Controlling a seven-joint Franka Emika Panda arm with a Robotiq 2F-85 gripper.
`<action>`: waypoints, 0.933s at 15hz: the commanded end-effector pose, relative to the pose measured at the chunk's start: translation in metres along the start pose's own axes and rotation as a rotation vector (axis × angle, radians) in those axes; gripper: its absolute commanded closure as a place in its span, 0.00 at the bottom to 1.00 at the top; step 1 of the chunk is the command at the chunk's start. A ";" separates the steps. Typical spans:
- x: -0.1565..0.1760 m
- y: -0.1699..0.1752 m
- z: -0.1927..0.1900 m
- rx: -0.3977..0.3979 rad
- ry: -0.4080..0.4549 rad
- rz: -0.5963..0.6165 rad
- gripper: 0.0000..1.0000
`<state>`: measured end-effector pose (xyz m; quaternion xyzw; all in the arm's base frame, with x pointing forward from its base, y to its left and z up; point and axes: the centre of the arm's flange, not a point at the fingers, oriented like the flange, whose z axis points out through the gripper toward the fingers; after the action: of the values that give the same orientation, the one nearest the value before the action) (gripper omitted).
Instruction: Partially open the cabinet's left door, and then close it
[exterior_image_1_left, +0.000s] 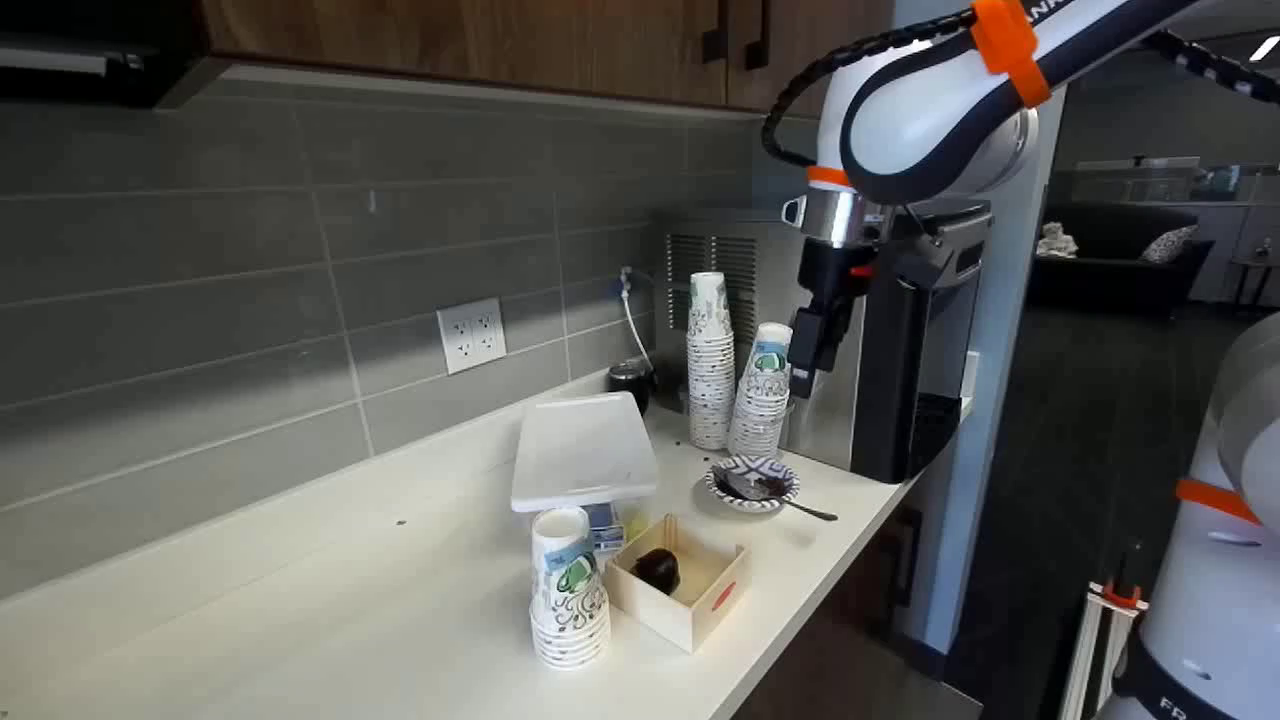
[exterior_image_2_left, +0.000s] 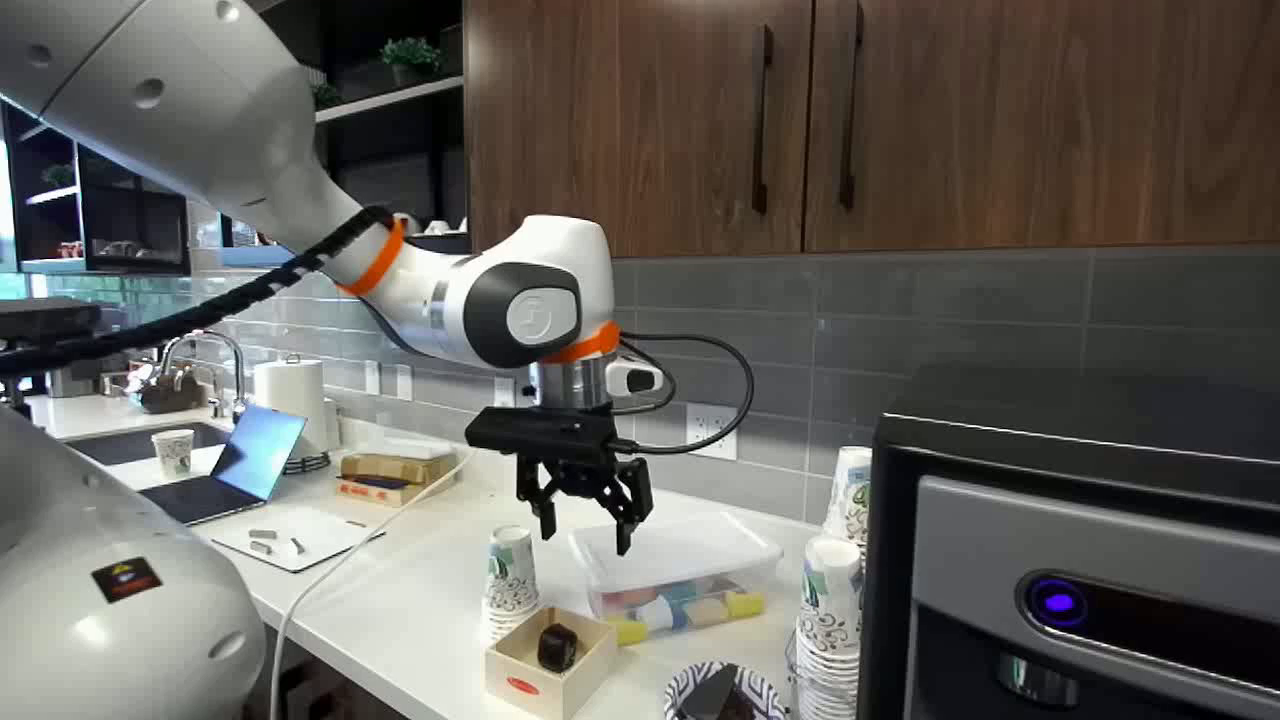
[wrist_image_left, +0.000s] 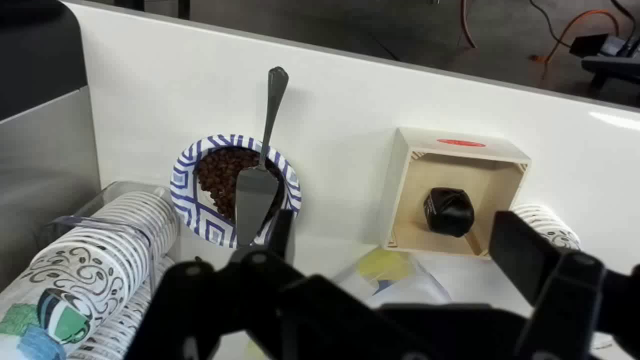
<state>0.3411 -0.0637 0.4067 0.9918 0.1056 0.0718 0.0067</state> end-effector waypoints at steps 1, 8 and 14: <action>0.000 0.000 0.000 0.000 0.000 0.000 0.00; 0.011 -0.020 -0.027 -0.104 0.023 0.024 0.00; 0.027 -0.049 -0.109 -0.345 0.155 0.028 0.00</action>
<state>0.3513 -0.0214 0.4689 0.9808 0.0938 0.1305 0.1108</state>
